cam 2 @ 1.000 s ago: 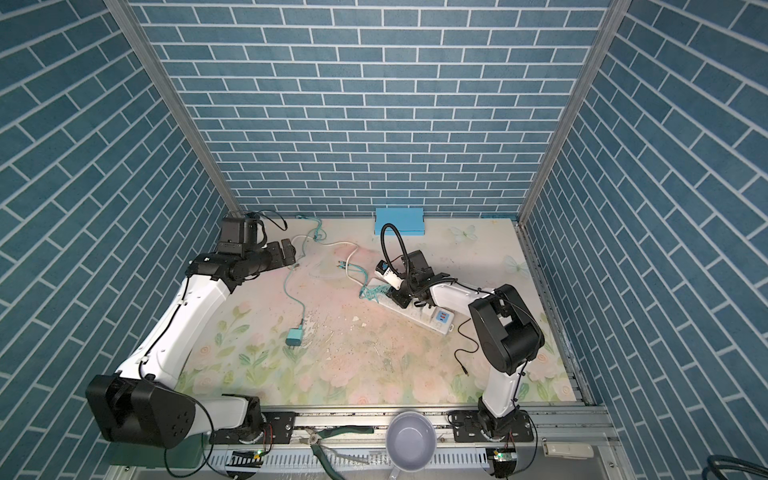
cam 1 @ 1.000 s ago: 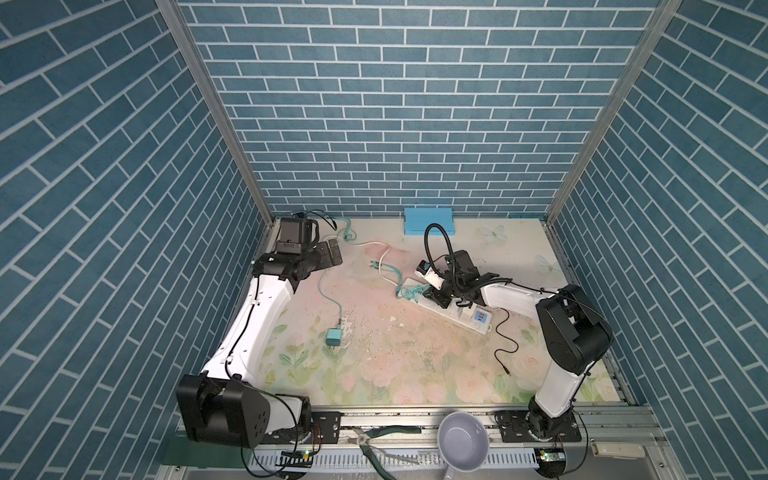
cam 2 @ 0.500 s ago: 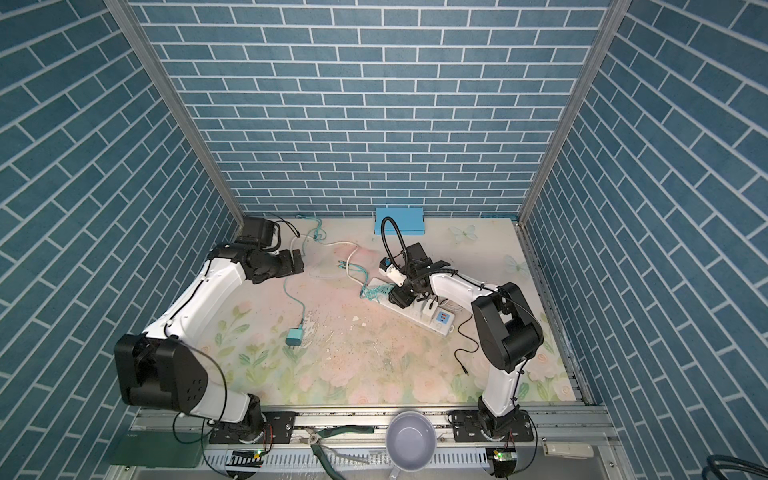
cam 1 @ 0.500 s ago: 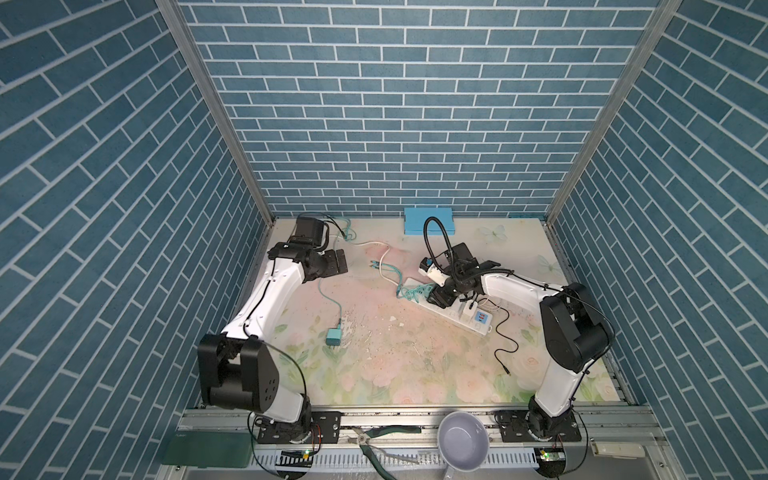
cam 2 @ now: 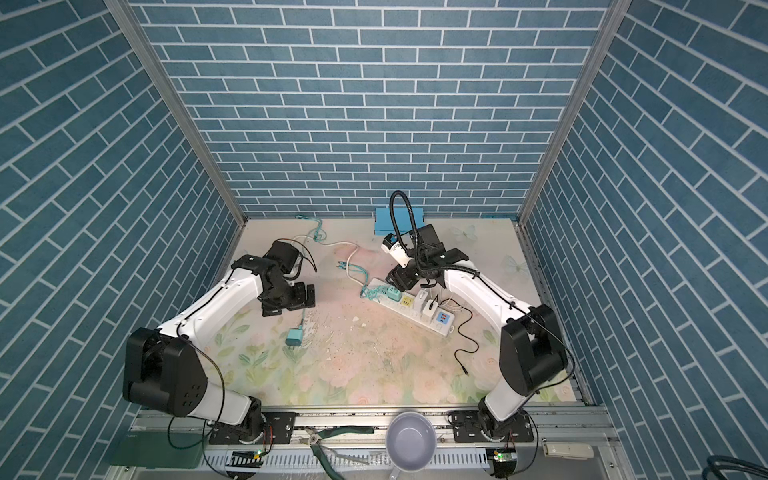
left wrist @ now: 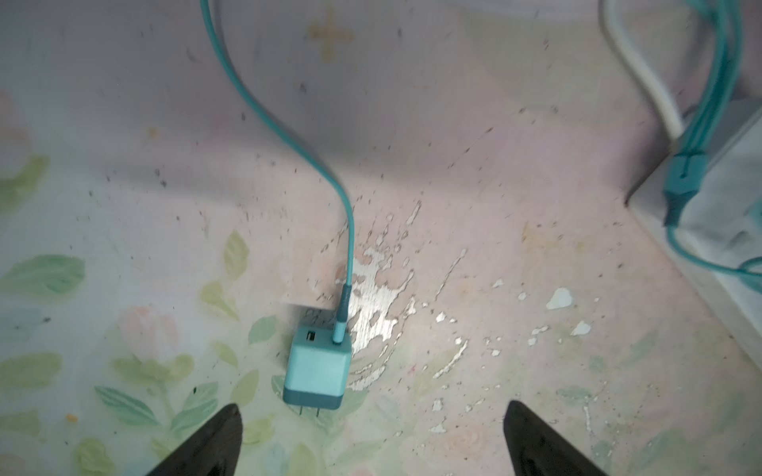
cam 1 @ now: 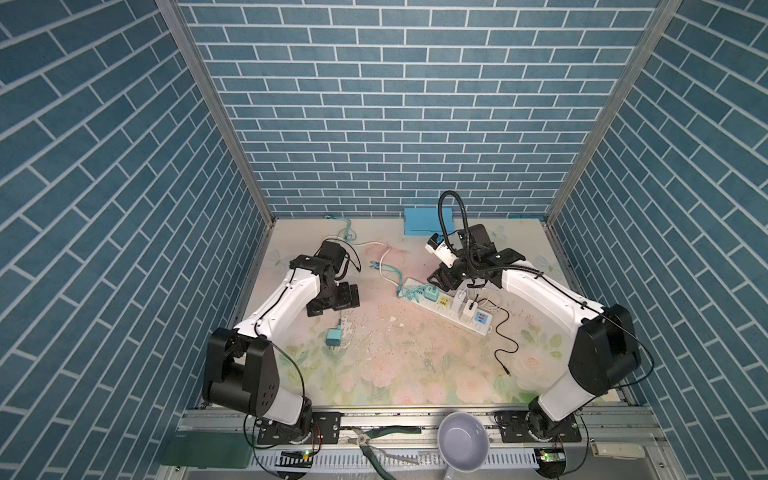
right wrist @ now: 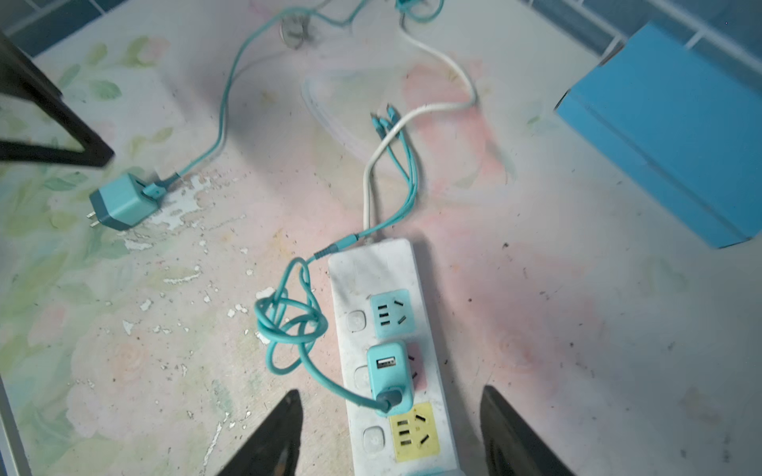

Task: Insert plugs into power strip
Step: Insert the plug into the socket, then pick up the plug from the middle-left of the table, then pass the plug.

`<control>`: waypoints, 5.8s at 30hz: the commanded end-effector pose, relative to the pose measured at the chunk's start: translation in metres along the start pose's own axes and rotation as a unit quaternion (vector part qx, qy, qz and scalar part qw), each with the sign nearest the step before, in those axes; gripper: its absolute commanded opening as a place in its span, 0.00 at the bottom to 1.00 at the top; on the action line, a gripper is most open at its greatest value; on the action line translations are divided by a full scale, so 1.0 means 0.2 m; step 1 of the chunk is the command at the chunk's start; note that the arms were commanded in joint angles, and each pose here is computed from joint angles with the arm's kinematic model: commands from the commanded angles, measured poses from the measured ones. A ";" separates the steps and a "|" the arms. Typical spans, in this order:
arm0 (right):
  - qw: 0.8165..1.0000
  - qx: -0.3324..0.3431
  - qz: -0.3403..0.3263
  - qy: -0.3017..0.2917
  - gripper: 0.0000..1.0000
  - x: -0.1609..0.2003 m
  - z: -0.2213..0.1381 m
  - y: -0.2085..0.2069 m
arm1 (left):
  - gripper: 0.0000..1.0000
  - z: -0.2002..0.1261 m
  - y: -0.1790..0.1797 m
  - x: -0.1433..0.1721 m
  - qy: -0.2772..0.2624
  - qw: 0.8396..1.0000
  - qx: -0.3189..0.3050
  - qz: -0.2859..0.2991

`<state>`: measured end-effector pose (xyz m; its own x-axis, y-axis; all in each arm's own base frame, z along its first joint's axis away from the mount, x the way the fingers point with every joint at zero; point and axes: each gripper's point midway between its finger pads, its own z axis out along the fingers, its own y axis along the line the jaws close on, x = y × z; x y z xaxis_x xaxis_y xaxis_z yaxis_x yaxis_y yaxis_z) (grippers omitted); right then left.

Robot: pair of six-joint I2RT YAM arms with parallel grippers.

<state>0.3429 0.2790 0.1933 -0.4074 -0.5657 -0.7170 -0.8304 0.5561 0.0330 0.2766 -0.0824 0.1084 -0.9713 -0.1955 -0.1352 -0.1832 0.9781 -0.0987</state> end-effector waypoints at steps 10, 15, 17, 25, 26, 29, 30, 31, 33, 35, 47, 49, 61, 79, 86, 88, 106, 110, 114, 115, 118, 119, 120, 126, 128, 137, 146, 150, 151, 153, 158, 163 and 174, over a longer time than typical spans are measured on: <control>0.999 0.011 0.029 -0.019 0.67 0.10 -0.05 0.03 | 0.96 0.28 0.04 0.16 0.071 0.996 -0.047 -0.003; 0.999 0.010 0.041 -0.014 0.65 0.13 -0.04 0.04 | 0.80 0.36 0.04 0.18 0.083 0.995 -0.047 -0.014; 0.999 0.009 0.044 -0.011 0.65 0.14 -0.04 0.04 | 0.79 0.36 0.06 0.19 0.081 0.995 -0.057 -0.019; 0.999 0.007 0.047 -0.005 0.64 0.15 -0.01 0.04 | 0.84 0.32 0.12 0.16 0.053 0.995 -0.083 -0.027; 0.999 0.006 0.048 -0.004 0.64 0.16 0.00 0.03 | 0.84 0.31 0.11 0.15 0.049 0.995 -0.078 -0.028; 0.999 0.003 0.052 -0.004 0.61 0.15 0.00 0.04 | 0.83 0.31 0.11 0.14 0.050 0.995 -0.082 -0.024; 0.999 0.002 0.052 -0.003 0.61 0.15 0.00 0.04 | 0.81 0.32 0.11 0.14 0.054 0.995 -0.086 -0.022; 0.999 0.003 0.052 -0.003 0.61 0.15 -0.01 0.04 | 0.80 0.33 0.11 0.14 0.056 0.994 -0.086 -0.020; 0.999 0.005 0.051 -0.003 0.61 0.15 -0.01 0.04 | 0.77 0.34 0.11 0.14 0.061 0.994 -0.087 -0.016; 0.999 0.008 0.050 -0.003 0.61 0.15 -0.02 0.03 | 0.75 0.35 0.10 0.12 0.061 0.994 -0.085 -0.014; 0.999 0.008 0.051 0.003 0.61 0.16 0.00 0.03 | 0.71 0.36 0.12 0.16 0.071 0.993 -0.090 -0.011; 0.999 0.008 0.050 0.005 0.61 0.17 0.00 0.03 | 0.74 0.34 0.13 0.19 0.070 0.994 -0.088 -0.017; 0.998 0.003 0.055 0.007 0.61 0.16 0.02 0.03 | 0.68 0.32 0.17 0.24 0.064 0.994 -0.086 -0.025; 0.998 0.014 0.056 0.009 0.60 0.17 0.00 0.02 | 0.68 0.35 0.17 0.27 0.048 0.996 -0.070 -0.024; 0.998 0.016 0.056 0.015 0.60 0.19 0.00 0.03 | 0.65 0.39 0.16 0.24 0.046 0.996 -0.074 -0.014; 0.998 0.017 0.056 0.016 0.59 0.19 0.00 0.02 | 0.65 0.39 0.17 0.22 0.045 0.996 -0.082 -0.011; 0.999 0.015 0.041 0.011 0.59 0.17 -0.07 0.05 | 0.32 0.37 0.06 0.16 0.056 0.997 -0.044 0.011; 1.000 -0.006 0.011 -0.007 0.59 0.14 -0.13 0.12 | 0.32 0.25 -0.13 0.03 0.035 0.999 -0.003 0.035; 0.994 0.053 -0.089 -0.039 0.61 0.11 -0.17 0.14 | 0.32 0.08 -0.35 -0.17 0.015 0.996 0.045 0.076; 0.988 0.081 -0.120 -0.050 0.62 0.09 -0.18 0.14 | 0.32 0.04 -0.41 -0.22 0.014 0.994 0.056 0.092; 0.969 0.151 -0.183 -0.066 0.63 0.02 -0.20 0.11 | 0.32 -0.03 -0.55 -0.35 0.027 0.988 0.075 0.134; 0.960 0.174 -0.209 -0.063 0.63 0.01 -0.19 0.10 | 0.33 -0.03 -0.59 -0.37 0.039 0.985 0.080 0.147; 0.949 0.199 -0.237 -0.060 0.63 0.00 -0.17 0.10 | 0.32 -0.05 -0.60 -0.39 0.047 0.984 0.073 0.159; 0.864 0.319 -0.386 -0.053 0.62 -0.05 -0.04 0.14 | 0.35 -0.12 -0.73 -0.47 0.040 0.977 0.071 0.198; 0.826 0.360 -0.424 -0.085 0.62 -0.13 -0.04 0.19 | 0.35 -0.13 -0.75 -0.46 0.038 0.976 0.077 0.202; 0.672 0.436 -0.582 -0.135 0.61 -0.28 0.15 0.51 | 0.37 -0.20 -0.79 -0.40 0.035 0.973 0.100 0.207; 0.637 0.462 -0.606 -0.120 0.61 -0.36 0.29 0.58 | 0.38 -0.25 -0.82 -0.37 0.020 0.972 0.131 0.195; 0.626 0.469 -0.613 -0.117 0.60 -0.39 0.29 0.59 | 0.39 -0.22 -0.80 -0.34 0.030 0.972 0.132 0.194; 0.624 0.469 -0.614 -0.118 0.60 -0.40 0.30 0.60 | 0.39 -0.22 -0.79 -0.34 0.030 0.972 0.132 0.194; 0.620 0.469 -0.616 -0.127 0.60 -0.41 0.30 0.62 | 0.39 -0.20 -0.79 -0.34 0.033 0.972 0.134 0.190; 0.617 0.475 -0.615 -0.125 0.60 -0.39 0.29 0.63 | 0.39 -0.17 -0.75 -0.37 0.035 0.974 0.129 0.183; 0.625 0.478 -0.605 -0.121 0.59 -0.38 0.26 0.62 | 0.38 -0.16 -0.72 -0.41 0.028 0.976 0.124 0.177; 0.643 0.460 -0.598 -0.128 0.59 -0.41 0.30 0.67 | 0.37 -0.19 -0.73 -0.39 0.021 0.975 0.140 0.171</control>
<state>0.2851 0.4305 0.1862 0.4939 -0.8595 0.1317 0.1238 -0.0805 -0.9890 0.3786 -0.2074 0.1687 -0.9740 0.1511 -0.1688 0.1979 0.9302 -0.3090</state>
